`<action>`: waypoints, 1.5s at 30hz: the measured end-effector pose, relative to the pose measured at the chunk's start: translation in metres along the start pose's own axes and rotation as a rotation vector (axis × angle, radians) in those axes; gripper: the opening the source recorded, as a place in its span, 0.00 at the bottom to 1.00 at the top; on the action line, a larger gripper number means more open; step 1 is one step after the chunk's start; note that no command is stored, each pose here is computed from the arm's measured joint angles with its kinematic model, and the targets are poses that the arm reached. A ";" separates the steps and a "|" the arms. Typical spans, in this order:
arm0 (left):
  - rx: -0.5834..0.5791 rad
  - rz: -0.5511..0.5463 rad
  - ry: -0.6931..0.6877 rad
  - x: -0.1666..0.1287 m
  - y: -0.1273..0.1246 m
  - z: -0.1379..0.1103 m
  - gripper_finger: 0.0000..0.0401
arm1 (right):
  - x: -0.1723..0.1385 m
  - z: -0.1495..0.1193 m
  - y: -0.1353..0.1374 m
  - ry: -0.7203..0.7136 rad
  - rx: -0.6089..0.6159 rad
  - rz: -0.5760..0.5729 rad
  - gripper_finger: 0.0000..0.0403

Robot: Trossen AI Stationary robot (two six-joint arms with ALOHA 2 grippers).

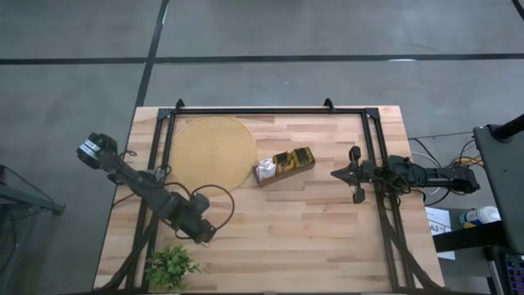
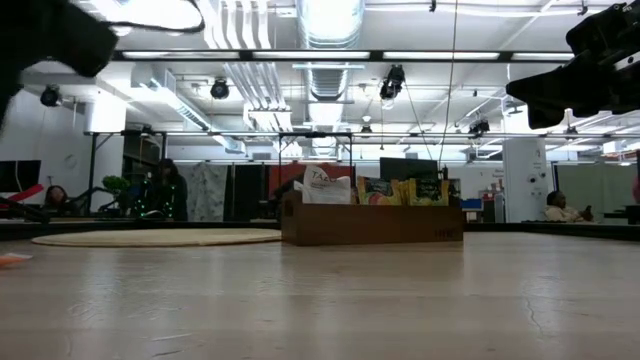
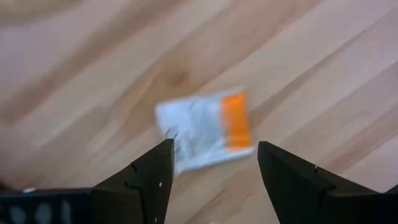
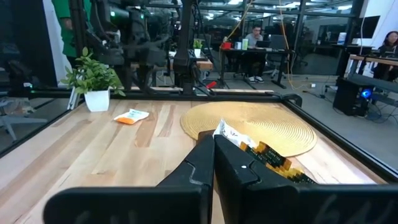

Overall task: Pick & Place Tea
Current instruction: Put the white tea bag into the left section of the wooden organizer

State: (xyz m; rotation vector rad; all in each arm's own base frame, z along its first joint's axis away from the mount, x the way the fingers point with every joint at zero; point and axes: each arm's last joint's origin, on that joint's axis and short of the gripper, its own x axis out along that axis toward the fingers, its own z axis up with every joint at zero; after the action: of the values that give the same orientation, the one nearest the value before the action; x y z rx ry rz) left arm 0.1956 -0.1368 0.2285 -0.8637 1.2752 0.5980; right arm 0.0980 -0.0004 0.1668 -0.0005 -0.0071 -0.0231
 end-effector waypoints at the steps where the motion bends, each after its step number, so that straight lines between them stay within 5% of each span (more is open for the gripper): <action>1: 0.004 0.013 0.028 0.003 0.002 -0.002 0.56 | 0.000 0.000 0.000 0.000 0.000 0.001 0.02; 26: -0.144 0.110 0.030 0.058 0.025 -0.018 0.56 | 0.000 0.000 0.000 0.000 0.000 0.000 0.02; 39: -0.155 0.044 0.070 0.077 0.027 -0.020 0.55 | 0.000 0.000 0.000 0.001 0.000 0.000 0.02; 45: -0.151 0.064 0.076 0.078 0.028 -0.021 0.41 | 0.000 0.000 0.000 0.001 0.000 0.001 0.02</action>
State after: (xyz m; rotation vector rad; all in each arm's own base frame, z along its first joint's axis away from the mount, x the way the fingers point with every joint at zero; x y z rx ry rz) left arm 0.1782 -0.1437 0.1447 -0.9806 1.3431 0.7255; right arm 0.0981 -0.0004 0.1667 -0.0005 -0.0064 -0.0225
